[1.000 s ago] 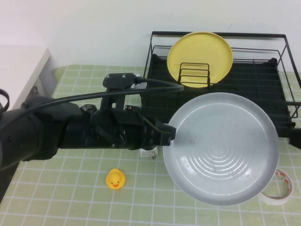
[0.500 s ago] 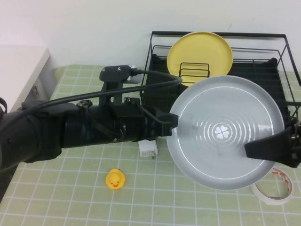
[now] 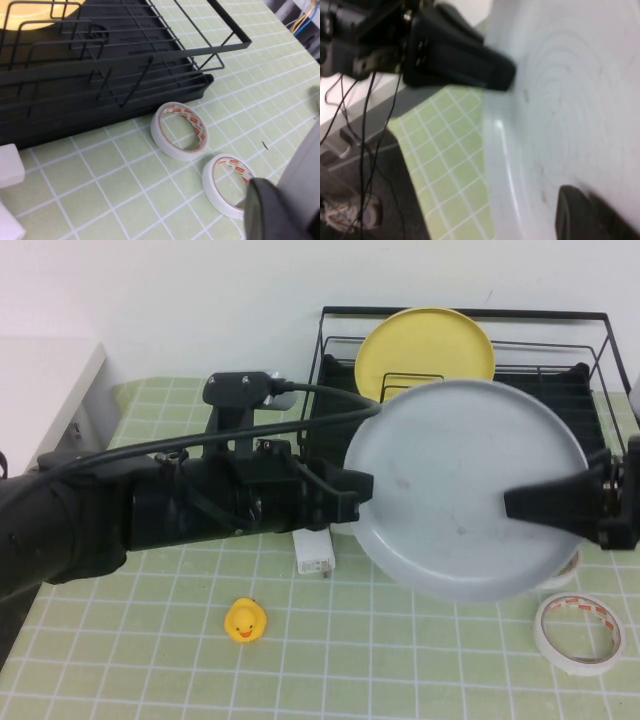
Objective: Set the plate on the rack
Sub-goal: Hand over the plate, then place the plate on the rack
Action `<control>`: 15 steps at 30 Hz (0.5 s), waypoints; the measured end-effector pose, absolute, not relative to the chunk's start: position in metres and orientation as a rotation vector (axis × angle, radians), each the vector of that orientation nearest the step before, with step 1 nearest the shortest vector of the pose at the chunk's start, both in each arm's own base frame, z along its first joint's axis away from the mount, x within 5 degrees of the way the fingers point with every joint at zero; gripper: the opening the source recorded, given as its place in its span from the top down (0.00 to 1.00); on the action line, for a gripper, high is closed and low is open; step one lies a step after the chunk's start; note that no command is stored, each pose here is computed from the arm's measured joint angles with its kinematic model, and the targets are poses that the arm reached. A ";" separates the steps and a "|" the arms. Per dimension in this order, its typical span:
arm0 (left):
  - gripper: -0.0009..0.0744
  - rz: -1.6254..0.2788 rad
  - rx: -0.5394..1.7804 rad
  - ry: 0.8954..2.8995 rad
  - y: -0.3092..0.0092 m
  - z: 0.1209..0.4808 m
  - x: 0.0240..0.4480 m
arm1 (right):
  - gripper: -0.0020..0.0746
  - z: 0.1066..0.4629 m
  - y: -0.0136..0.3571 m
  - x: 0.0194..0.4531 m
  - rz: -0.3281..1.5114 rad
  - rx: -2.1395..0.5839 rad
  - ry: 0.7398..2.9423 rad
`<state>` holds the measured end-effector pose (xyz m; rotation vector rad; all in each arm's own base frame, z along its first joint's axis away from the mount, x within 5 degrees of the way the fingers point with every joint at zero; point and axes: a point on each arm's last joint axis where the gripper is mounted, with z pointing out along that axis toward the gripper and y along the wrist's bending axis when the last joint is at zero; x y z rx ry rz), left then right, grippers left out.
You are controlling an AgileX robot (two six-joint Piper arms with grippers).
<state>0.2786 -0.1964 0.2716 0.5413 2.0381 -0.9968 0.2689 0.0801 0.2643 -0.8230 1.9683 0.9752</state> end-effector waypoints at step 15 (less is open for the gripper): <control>0.44 -0.977 0.344 2.094 -0.121 0.297 0.290 | 0.79 0.308 0.074 0.350 0.648 -1.194 1.841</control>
